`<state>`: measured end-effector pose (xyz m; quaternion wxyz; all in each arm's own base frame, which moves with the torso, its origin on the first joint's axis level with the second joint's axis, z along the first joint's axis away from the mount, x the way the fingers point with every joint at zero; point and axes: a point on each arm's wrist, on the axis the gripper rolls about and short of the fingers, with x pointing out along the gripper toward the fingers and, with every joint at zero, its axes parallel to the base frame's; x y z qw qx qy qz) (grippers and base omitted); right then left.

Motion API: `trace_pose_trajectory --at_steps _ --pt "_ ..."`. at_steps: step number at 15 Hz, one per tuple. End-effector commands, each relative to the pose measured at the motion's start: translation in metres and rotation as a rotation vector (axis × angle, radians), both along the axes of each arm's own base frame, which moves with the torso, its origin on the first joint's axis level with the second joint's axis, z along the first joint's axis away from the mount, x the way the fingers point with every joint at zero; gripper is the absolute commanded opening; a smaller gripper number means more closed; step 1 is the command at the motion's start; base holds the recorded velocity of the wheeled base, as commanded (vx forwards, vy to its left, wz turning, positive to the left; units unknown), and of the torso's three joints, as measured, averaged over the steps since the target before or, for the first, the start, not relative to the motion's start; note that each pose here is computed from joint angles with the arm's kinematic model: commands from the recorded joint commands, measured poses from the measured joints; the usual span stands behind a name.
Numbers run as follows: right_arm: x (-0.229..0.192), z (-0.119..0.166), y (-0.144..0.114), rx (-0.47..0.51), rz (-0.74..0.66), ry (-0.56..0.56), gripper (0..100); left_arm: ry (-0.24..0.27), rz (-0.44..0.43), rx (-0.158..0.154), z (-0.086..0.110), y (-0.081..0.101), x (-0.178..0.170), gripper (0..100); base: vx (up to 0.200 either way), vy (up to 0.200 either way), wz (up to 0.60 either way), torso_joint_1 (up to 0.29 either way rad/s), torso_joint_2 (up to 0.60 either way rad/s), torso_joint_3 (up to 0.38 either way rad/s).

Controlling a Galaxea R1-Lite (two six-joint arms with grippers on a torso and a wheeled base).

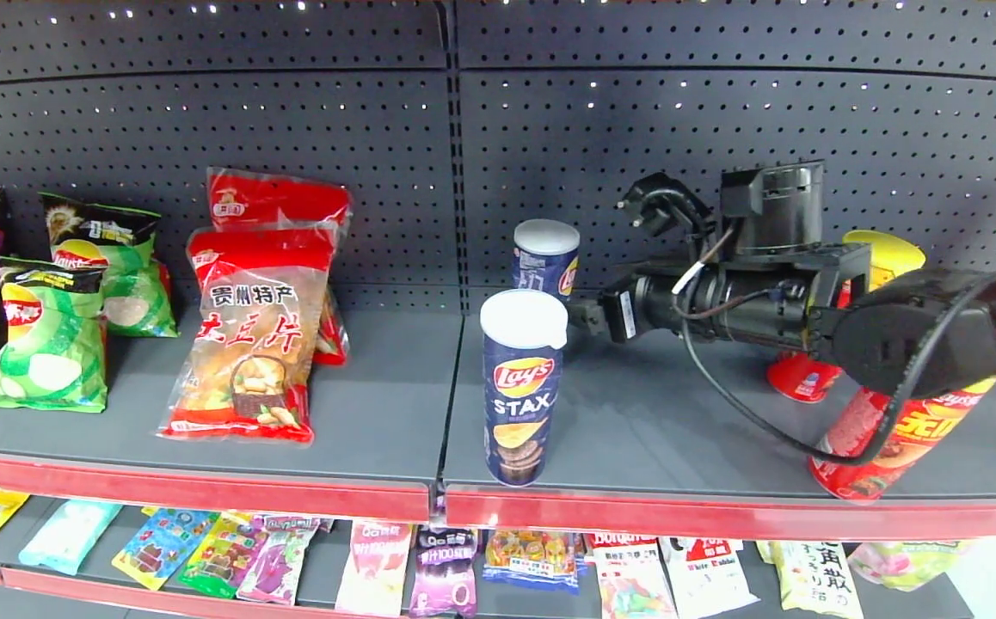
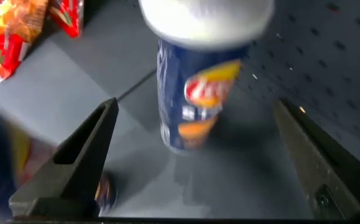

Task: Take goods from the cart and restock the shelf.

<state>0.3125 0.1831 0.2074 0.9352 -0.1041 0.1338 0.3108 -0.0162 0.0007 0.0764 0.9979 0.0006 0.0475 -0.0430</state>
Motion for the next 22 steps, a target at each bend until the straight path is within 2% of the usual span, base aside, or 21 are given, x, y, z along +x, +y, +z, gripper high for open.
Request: trace_pose_trajectory --at_steps 1,4,7,11,14,16,17,19,22 --pt "-0.031 0.018 -0.013 0.015 -0.025 -0.031 100 0.002 0.000 0.000 0.000 0.000 0.000 100 0.000 0.000 0.00 0.000 0.00 0.000" --pt "-0.059 0.020 -0.021 0.003 -0.034 -0.035 100 0.002 0.002 0.000 0.000 0.000 0.000 100 0.000 0.000 0.00 0.000 0.00 0.000" --pt "-0.102 0.013 -0.044 -0.009 -0.045 -0.020 100 0.005 0.000 0.000 0.000 0.000 0.000 100 0.000 0.000 0.00 0.000 0.00 0.000" --pt "-0.163 0.003 -0.064 0.029 0.028 0.003 100 0.014 -0.011 0.002 0.000 0.000 0.001 100 0.000 0.000 0.00 0.000 0.00 0.000" --pt "-0.204 -0.018 -0.095 0.031 0.033 0.000 100 0.021 -0.026 0.003 0.000 0.000 0.002 100 0.000 0.000 0.00 0.000 0.00 0.000" --pt "-0.222 -0.030 -0.119 0.033 -0.077 -0.030 100 0.021 -0.075 0.003 0.000 0.001 0.002 100 0.000 0.000 0.00 0.000 0.00 0.000" --pt "-0.233 -0.039 -0.136 0.023 -0.210 -0.066 100 0.015 -0.114 0.006 0.000 0.002 0.001 100 0.000 0.000 0.00 0.000 0.00 0.000" --pt "-0.254 -0.049 -0.158 0.057 -0.348 -0.129 100 0.014 -0.131 0.009 0.000 0.002 0.001 100 0.000 0.000 0.00 0.000 0.00 0.000" --pt "-0.292 -0.074 -0.181 0.066 -0.512 -0.153 100 0.031 -0.143 0.013 0.001 0.002 0.003 100 0.000 0.000 0.00 0.000 0.00 0.000"
